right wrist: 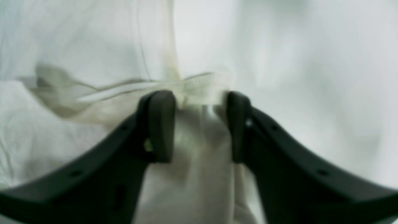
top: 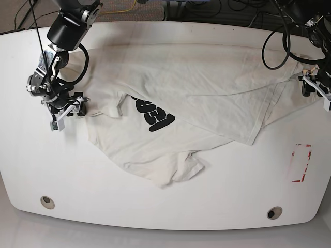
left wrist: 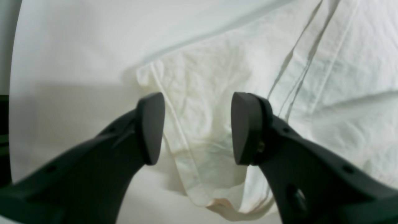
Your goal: Layout the t-shirt on the table in an organized manner, then fold the t-shirt properly
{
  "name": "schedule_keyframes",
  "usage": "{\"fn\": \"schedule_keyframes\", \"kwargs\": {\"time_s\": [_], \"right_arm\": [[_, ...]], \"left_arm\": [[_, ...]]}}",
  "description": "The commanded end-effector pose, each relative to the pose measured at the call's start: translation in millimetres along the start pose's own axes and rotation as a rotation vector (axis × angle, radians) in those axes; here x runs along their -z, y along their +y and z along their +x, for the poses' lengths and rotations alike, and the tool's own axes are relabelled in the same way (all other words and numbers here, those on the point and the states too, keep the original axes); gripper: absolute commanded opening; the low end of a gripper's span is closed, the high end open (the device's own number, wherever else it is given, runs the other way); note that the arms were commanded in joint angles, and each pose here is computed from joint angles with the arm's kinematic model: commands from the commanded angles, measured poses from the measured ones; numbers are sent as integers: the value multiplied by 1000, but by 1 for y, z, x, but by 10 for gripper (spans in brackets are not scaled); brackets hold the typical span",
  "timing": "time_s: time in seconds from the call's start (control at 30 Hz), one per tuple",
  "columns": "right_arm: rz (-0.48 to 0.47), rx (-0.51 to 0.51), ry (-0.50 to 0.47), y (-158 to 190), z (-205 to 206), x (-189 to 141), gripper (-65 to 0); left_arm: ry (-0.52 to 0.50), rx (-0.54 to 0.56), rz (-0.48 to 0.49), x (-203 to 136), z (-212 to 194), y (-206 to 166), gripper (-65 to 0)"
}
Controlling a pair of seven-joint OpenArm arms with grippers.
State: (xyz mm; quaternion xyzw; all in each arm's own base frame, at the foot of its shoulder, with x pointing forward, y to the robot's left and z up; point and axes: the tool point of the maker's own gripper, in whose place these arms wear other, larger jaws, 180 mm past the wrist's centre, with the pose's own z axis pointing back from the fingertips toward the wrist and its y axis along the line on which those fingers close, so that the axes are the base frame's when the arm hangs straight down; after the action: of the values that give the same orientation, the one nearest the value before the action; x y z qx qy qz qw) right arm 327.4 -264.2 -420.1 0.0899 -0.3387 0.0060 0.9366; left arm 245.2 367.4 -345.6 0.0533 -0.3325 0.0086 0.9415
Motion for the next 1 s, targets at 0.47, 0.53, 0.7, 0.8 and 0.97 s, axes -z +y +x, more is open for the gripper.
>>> {"fn": "schedule_keyframes", "kwargs": {"time_s": [0.47, 0.53, 0.7, 0.8, 0.97], "right_arm": [[-93, -143, -101, -3, 49, -44, -625], [-110, -162, -98, -3, 52, -50, -625], [-149, -206, -78, 0, 51, -67, -626], [-156, -219, -88, 6, 50, -72, -625], [-158, -222, -82, 6, 47, -74, -625]], "left_arm": [[-42, 39, -5, -2, 17, -2, -331], [-42, 45, -9, -1, 18, -4, -331], [-42, 47, -13, -1, 19, -6, -331], [-65, 49, -27, 2, 30, -12, -331], [-90, 53, -58, 8, 43, -27, -331]]}}
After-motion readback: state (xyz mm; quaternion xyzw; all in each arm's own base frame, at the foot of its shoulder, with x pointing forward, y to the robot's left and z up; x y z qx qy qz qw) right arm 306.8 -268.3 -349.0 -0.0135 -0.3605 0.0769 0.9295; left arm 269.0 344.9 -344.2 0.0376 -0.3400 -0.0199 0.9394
